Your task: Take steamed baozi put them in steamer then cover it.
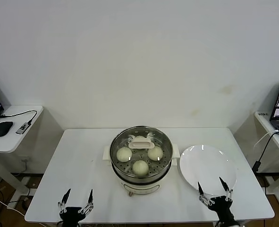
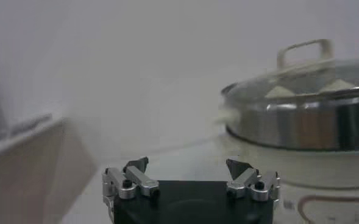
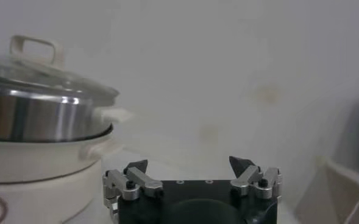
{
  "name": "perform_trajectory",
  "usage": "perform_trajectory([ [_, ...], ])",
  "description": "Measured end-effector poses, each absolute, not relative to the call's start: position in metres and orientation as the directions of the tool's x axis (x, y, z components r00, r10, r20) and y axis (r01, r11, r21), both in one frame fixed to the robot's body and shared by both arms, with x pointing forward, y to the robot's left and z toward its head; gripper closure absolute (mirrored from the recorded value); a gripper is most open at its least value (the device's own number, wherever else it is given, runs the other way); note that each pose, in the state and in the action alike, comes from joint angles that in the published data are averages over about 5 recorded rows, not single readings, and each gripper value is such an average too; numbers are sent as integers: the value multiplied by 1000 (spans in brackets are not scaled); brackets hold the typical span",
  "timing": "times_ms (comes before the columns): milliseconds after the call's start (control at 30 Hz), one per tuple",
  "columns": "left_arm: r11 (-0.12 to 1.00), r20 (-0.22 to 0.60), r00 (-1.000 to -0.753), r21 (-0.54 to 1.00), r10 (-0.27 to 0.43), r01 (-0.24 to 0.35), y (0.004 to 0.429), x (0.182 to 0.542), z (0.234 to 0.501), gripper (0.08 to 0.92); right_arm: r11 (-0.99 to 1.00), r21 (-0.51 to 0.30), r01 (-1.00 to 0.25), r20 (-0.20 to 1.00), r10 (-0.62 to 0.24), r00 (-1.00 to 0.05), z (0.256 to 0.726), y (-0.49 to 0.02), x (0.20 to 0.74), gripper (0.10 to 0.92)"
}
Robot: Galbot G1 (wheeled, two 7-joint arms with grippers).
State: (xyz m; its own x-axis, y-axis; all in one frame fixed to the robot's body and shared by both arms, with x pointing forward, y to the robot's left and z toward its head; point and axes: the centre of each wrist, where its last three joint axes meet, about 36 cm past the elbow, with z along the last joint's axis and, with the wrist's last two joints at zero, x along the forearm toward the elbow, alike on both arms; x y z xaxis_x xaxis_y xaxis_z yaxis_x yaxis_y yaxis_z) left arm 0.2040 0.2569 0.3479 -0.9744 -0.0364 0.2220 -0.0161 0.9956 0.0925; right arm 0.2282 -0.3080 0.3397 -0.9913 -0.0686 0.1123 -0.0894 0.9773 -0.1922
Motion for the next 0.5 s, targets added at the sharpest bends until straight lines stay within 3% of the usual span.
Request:
perform_trajectory([
  [500,998,277,-959,-7,-56,-60,266,182,337,177,988,-84,-129,186,-111,-976,334,-282,203,200],
])
